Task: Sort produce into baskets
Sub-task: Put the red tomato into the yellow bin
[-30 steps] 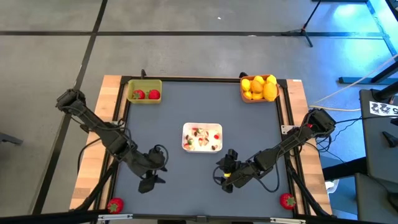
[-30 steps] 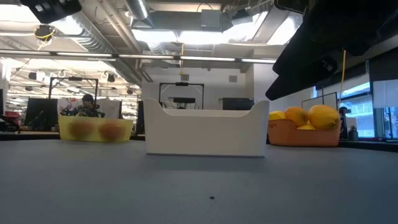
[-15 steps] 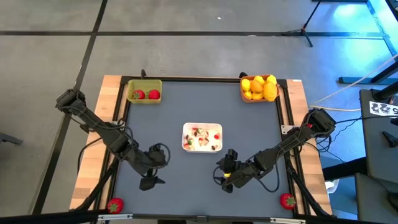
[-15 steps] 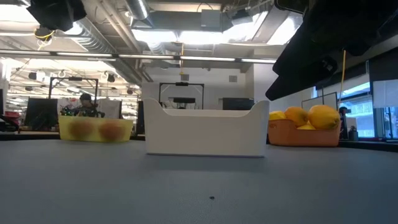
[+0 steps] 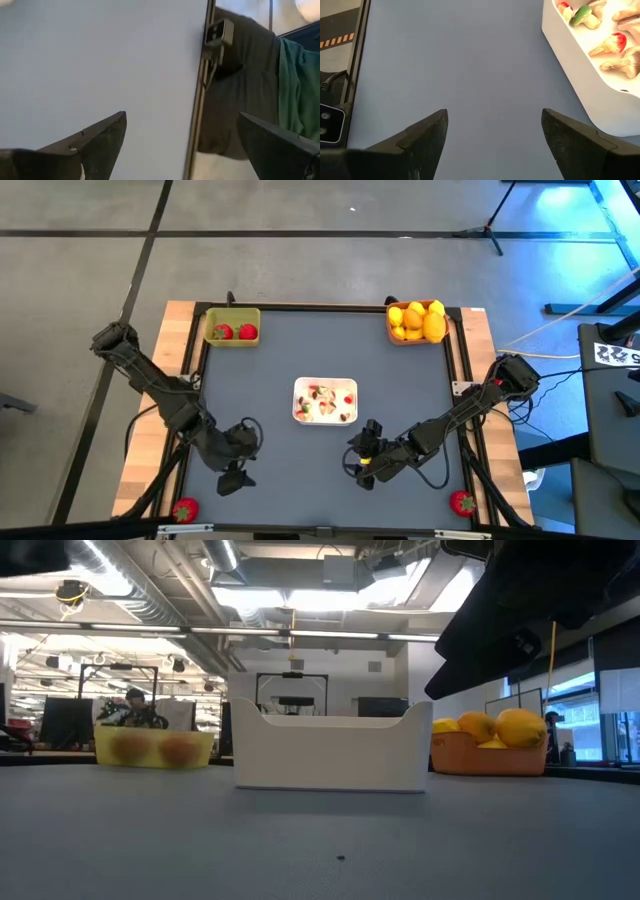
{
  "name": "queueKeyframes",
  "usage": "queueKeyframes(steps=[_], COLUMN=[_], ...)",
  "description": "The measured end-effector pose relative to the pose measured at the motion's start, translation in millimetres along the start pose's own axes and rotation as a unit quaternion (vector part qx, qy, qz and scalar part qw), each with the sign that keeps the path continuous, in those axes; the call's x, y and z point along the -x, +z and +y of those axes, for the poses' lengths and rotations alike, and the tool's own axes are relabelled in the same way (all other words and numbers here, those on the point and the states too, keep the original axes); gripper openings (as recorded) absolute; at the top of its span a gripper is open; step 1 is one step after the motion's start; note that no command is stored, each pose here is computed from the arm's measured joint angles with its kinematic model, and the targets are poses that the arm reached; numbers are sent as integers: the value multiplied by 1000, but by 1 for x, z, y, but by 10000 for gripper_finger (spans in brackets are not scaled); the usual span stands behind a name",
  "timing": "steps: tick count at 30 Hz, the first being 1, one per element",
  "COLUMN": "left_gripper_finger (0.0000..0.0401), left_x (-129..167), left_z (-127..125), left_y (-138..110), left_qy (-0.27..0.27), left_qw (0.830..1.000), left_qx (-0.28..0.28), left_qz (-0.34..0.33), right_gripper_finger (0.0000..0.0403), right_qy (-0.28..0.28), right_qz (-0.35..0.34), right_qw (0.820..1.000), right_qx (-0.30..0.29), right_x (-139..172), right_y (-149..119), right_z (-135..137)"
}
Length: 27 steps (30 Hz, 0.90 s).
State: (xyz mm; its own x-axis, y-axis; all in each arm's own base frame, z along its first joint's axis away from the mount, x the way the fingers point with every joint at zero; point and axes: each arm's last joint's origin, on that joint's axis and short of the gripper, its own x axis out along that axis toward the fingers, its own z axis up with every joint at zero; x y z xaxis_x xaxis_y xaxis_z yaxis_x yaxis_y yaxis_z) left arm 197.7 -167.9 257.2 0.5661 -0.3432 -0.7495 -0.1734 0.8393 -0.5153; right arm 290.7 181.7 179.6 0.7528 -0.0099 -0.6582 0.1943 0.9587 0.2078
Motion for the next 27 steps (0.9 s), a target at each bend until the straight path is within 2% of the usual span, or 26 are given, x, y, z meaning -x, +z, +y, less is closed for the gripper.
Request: queueKeyframes(steps=[5, 13, 17, 23, 27], left_gripper_finger=[363, 363, 363, 363, 363], left_x=[4, 14, 12, 2, -10], left_z=[-6, -6, -3, -3, -2], left_y=[-26, -65, -75, -82, -85], left_qy=[19, 87, 123, 144, 162], left_qw=[997, 982, 975, 968, 957], left_qx=[53, 131, 145, 143, 162], left_qz=[45, 100, 116, 146, 178], right_gripper_finger=[319, 319, 319, 319, 319], right_qy=[0, 2, 3, 8, 3], right_qz=[0, 2, 3, -3, -9], right_qw=[1000, 1000, 1000, 1000, 1000], right_qx=[0, 3, 5, 4, 7], right_x=[0, 0, 0, 0, 0], right_y=[0, 0, 0, 1, 2], right_z=[0, 0, 0, 1, 1])
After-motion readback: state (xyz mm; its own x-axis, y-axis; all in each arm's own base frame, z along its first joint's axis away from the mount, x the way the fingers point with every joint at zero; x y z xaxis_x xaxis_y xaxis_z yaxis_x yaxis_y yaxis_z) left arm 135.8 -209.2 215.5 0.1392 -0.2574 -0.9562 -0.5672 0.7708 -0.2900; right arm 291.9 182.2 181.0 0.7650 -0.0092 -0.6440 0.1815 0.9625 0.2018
